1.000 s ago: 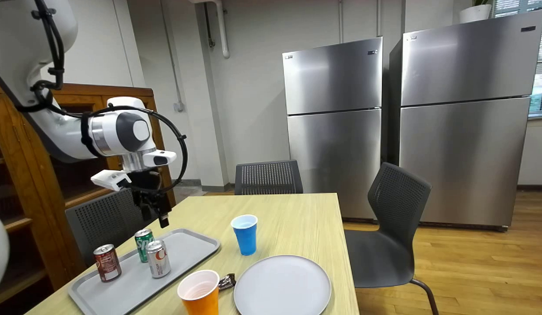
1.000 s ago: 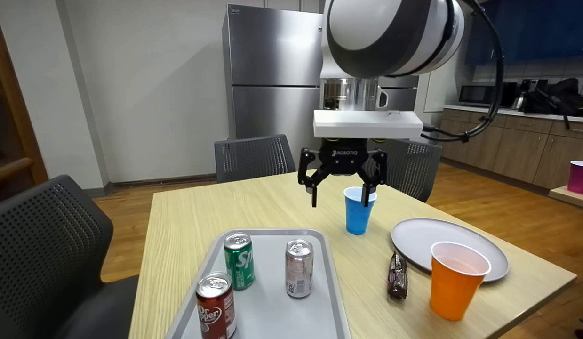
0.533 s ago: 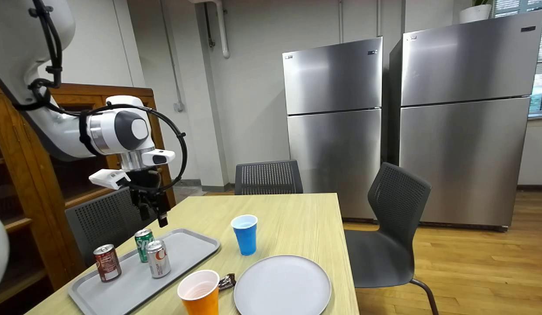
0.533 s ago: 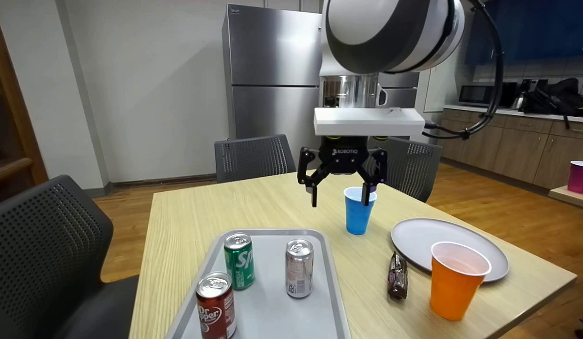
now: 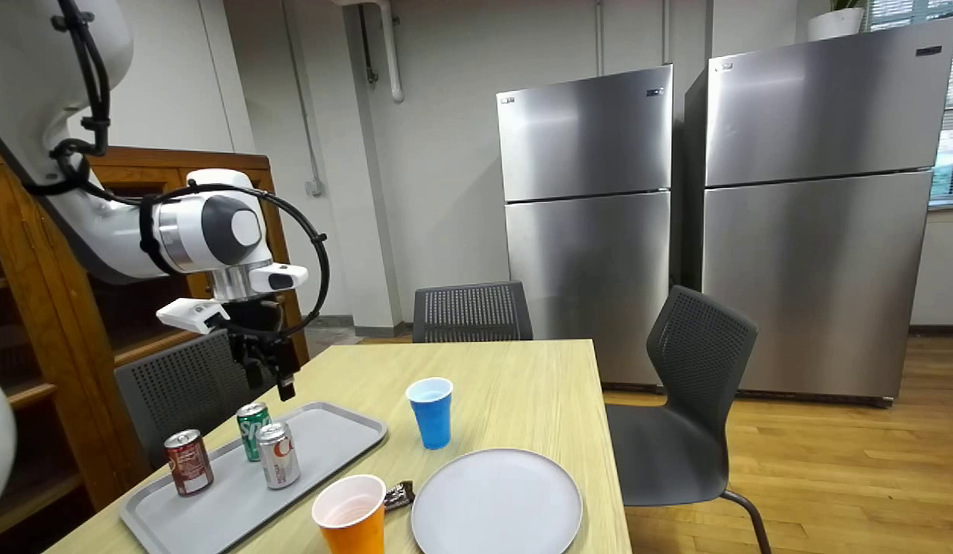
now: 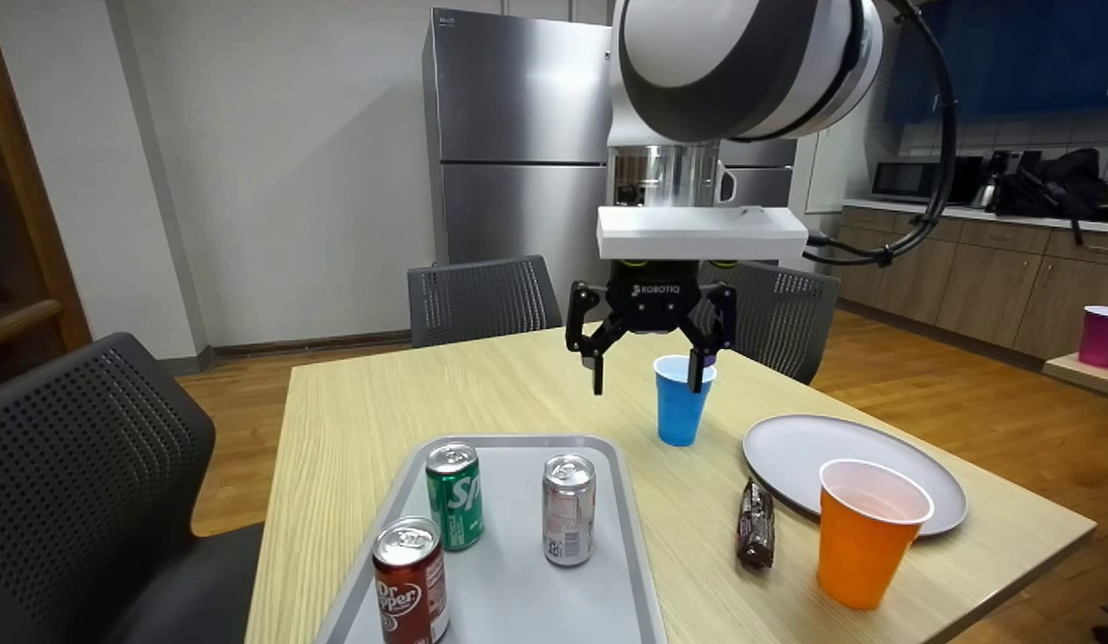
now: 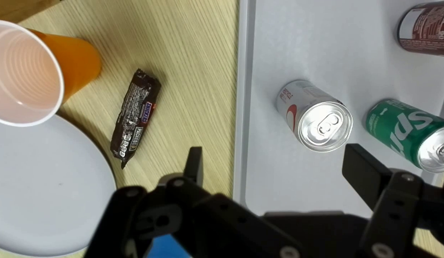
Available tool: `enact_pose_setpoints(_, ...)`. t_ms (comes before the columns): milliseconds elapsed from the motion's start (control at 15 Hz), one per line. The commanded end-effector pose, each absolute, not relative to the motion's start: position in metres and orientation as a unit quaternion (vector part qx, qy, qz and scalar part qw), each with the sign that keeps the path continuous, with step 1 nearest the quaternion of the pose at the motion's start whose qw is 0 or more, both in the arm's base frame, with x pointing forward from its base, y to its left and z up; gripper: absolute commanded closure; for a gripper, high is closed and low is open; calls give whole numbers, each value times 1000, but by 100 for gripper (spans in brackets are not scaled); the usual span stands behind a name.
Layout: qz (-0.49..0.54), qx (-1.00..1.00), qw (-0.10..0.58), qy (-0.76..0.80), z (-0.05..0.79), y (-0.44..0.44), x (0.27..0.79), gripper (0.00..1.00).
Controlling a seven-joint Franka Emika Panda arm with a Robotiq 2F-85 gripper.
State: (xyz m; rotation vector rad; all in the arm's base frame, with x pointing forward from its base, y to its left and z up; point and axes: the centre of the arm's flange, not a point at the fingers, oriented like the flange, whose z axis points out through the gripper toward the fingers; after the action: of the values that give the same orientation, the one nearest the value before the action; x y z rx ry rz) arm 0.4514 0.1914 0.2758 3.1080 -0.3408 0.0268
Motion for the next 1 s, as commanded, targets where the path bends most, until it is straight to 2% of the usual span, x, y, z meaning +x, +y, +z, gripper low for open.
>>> enact_pose_setpoints(0, 6, 995, 9, -96, 274, 198, 451, 0)
enact_pose_setpoints(933, -20, 999, 24, 15, 225, 237, 465, 0)
